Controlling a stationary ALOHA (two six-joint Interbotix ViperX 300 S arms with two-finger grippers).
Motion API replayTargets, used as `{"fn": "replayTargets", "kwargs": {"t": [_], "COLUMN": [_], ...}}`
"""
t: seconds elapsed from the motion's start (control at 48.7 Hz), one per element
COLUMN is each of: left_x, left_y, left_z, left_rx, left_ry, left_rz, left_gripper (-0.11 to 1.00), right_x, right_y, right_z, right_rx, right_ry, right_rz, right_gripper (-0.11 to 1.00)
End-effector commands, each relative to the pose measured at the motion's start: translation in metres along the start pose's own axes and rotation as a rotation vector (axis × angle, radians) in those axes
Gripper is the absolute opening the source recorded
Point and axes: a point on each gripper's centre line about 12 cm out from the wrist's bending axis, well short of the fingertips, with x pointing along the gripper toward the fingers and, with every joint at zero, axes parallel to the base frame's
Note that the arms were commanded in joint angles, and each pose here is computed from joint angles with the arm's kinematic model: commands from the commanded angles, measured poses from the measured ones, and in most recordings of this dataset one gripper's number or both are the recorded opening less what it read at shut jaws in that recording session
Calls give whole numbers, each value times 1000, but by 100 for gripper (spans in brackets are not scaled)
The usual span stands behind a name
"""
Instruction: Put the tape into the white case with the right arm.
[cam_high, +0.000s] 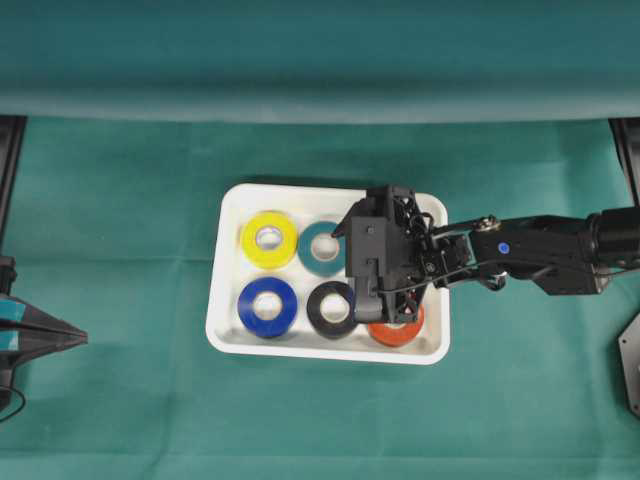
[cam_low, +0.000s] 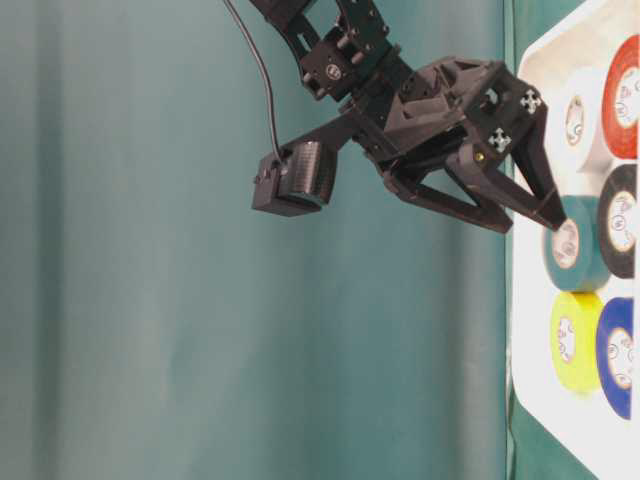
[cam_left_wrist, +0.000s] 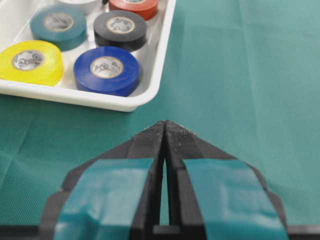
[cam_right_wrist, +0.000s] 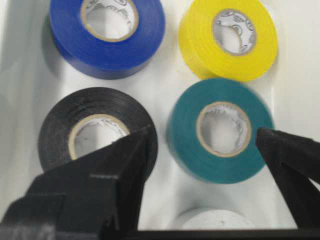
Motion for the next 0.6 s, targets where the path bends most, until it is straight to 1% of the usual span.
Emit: {"fn": "replayTargets", "kwargs": {"t": [0.0,0.123,0.226,0.37,0.575], "left_x": [0,0,0,0,0], "left_y": [0,0,0,0,0], "left_z": [5,5,5,5,5], "left_rx": [-4,-4,-4,-4,-4], "left_ry": [-12,-12,-12,-12,-12], "left_rz": [2,2,2,2,2], "left_gripper": [0,0,0,0,0], "right_x": [-5,-11,-22,-48,-83], "right_y": [-3,-2,-3,-1,5], "right_z": [10,4,-3,-14,-33], "right_rx": [1,1,4,8,18], "right_ry": [-31,-15,-1,-5,-28], "right_rz": [-7,-13,-23,-33,-29], "right_gripper": [76,76,76,76,76]}}
